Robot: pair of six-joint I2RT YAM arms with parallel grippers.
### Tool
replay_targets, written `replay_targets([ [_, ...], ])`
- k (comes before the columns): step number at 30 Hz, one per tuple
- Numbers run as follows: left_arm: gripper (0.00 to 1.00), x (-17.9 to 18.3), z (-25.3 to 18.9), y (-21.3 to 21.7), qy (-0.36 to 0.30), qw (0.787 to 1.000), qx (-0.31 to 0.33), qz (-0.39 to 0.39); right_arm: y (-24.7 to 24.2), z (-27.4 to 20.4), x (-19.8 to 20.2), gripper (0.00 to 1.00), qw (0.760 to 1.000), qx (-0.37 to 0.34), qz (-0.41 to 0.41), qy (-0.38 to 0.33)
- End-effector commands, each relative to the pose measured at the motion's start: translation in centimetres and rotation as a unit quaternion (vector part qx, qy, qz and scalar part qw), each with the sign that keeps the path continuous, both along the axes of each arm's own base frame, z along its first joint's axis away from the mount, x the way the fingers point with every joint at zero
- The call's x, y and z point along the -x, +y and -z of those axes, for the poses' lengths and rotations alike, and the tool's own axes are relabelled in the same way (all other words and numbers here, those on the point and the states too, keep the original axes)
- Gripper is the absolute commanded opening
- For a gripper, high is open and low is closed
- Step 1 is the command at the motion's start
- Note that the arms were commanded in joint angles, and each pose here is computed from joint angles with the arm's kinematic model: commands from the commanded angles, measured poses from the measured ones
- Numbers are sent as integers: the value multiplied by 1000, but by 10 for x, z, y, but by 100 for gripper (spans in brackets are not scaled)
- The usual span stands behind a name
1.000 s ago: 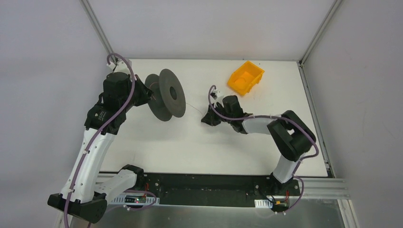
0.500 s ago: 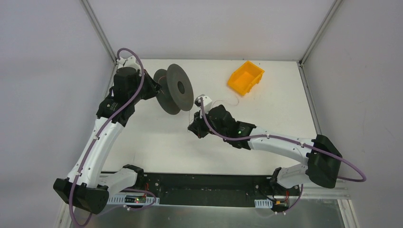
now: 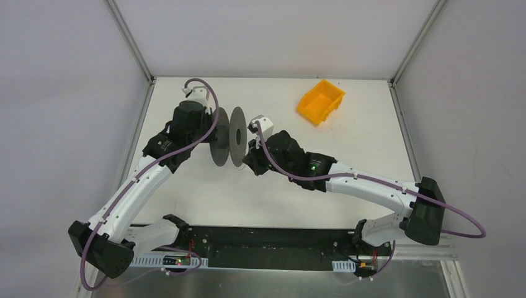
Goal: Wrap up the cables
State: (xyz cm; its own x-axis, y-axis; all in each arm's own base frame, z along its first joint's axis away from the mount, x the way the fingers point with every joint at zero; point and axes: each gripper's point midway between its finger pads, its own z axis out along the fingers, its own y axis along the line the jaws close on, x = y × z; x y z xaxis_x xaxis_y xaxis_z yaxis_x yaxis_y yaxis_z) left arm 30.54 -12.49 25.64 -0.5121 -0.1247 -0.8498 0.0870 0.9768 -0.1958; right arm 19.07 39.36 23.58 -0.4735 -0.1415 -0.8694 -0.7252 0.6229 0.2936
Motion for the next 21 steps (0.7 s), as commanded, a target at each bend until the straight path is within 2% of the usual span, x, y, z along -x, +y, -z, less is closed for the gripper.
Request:
replay_targets([
  [1, 0, -7, -6, 5, -25, 999, -38, -2, -10, -26, -14, 0, 998, 11, 16, -57],
  [8, 0, 4, 13, 0, 9, 997, -64, 39, -22, -39, -40, 0, 986, 61, 41, -149],
  [15, 0, 24, 20, -13, 28, 993, -49, 101, -25, -70, -61, 2, 971, 51, 74, -223],
  [21, 0, 50, 22, -34, 41, 980, -25, 193, -23, -71, -81, 2, 967, 63, 72, -237],
])
